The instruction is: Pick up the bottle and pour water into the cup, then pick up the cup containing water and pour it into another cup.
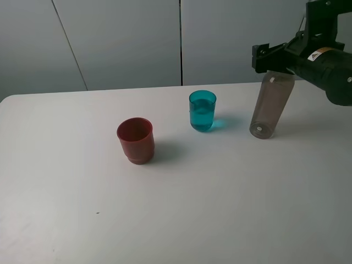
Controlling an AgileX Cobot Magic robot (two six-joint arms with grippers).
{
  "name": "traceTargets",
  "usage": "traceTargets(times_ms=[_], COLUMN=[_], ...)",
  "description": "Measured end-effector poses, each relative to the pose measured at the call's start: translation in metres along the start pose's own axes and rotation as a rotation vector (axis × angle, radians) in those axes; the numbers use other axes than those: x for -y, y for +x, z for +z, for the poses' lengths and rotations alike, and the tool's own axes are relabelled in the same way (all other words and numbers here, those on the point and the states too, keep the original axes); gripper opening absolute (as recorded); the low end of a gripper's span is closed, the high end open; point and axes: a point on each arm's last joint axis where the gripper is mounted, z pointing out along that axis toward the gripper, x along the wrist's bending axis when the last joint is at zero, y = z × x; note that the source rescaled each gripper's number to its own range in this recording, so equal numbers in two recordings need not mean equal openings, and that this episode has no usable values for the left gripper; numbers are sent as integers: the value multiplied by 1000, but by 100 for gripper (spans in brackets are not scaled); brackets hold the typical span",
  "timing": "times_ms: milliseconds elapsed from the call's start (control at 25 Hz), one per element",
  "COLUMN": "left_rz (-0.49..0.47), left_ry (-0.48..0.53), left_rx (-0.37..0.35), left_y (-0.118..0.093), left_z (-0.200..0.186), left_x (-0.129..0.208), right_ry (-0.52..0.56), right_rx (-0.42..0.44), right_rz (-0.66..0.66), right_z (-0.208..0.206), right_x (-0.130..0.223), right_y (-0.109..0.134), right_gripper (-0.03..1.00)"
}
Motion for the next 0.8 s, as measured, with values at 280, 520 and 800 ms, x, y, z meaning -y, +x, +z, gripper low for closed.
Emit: traceTargets(times_ms=[280,520,800], left_rz=[0,0,0], left_ry=[0,0,0], left_rx=[0,0,0], left_y=[0,0,0], left_z=[0,0,0], left_x=[0,0,0], right_ry=[-28,84,203], right_rx=[-44,-151,-250], right_rz=[-41,-8,-1], right_z=[-28,-54,-64], right_x=[-36,-46,-39], right_y=[-1,4,31], right_gripper=[100,100,100])
